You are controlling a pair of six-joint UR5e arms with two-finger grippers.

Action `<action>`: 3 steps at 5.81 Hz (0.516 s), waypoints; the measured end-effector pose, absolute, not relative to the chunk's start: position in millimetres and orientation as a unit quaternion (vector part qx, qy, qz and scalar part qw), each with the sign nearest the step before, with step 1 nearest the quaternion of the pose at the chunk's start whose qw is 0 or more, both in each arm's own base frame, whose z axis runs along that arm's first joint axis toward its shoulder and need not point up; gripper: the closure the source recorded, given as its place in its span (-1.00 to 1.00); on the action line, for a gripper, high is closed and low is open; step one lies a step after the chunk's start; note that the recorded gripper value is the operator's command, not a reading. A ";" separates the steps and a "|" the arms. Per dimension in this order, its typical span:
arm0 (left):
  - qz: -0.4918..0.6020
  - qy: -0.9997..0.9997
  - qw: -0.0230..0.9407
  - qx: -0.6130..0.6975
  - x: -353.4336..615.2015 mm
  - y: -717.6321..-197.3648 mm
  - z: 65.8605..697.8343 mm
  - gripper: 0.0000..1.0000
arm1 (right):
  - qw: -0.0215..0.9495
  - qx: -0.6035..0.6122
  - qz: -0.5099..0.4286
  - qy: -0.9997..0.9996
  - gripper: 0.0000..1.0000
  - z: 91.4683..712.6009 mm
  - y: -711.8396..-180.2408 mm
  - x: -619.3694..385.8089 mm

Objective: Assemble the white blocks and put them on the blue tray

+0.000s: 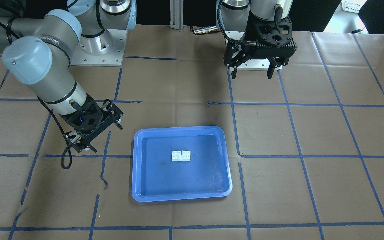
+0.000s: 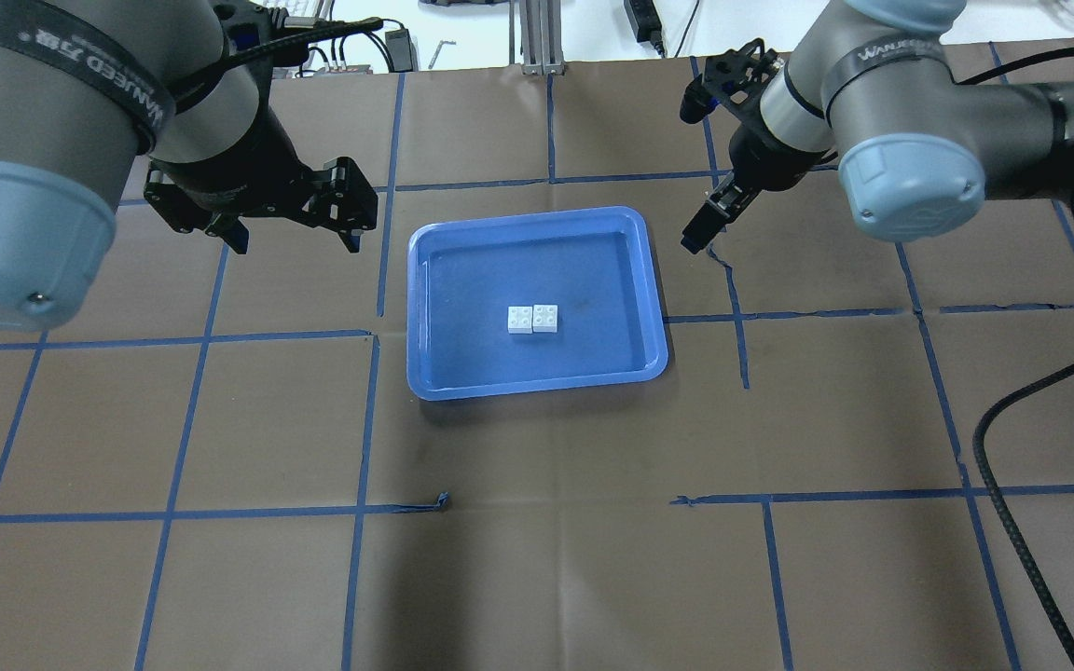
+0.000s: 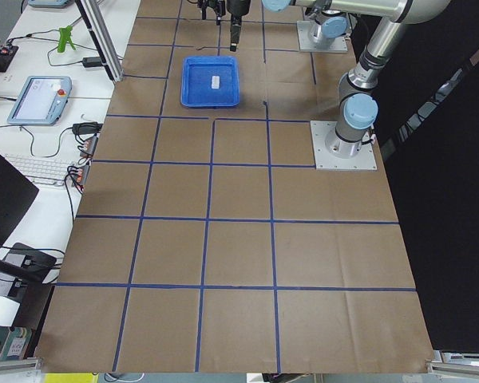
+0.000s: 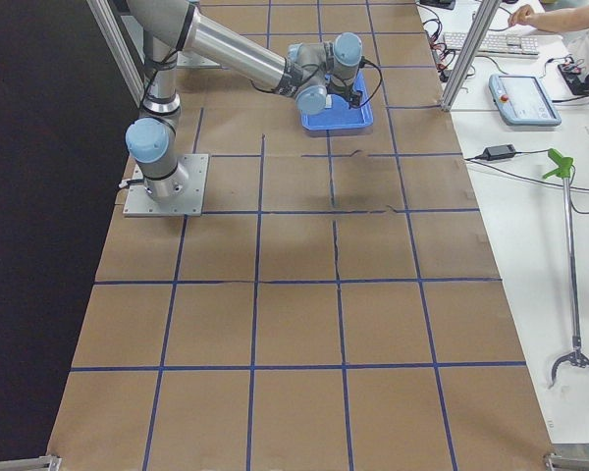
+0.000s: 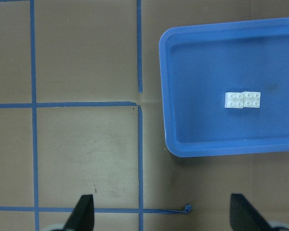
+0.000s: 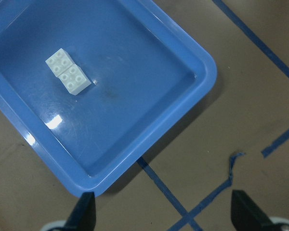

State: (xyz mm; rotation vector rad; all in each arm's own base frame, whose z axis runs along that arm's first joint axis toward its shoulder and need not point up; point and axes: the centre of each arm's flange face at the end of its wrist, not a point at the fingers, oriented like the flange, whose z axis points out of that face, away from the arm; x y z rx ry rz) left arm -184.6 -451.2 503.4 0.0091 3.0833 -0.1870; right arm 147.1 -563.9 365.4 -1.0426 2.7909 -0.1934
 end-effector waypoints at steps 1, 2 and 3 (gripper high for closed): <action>-0.061 0.998 0.026 0.003 -184.6 -451.2 503.4 -0.99 | 0.046 -0.260 -0.041 0.964 -1.00 395.1 -558.4 139.1; -0.061 0.998 0.026 0.003 -184.6 -451.2 503.4 -0.99 | 0.020 -0.173 -0.021 0.985 -1.00 426.4 -552.9 133.0; -0.061 0.998 0.026 0.003 -184.6 -451.2 503.4 -0.99 | 0.010 -0.109 -0.002 0.994 -1.00 454.6 -548.7 130.6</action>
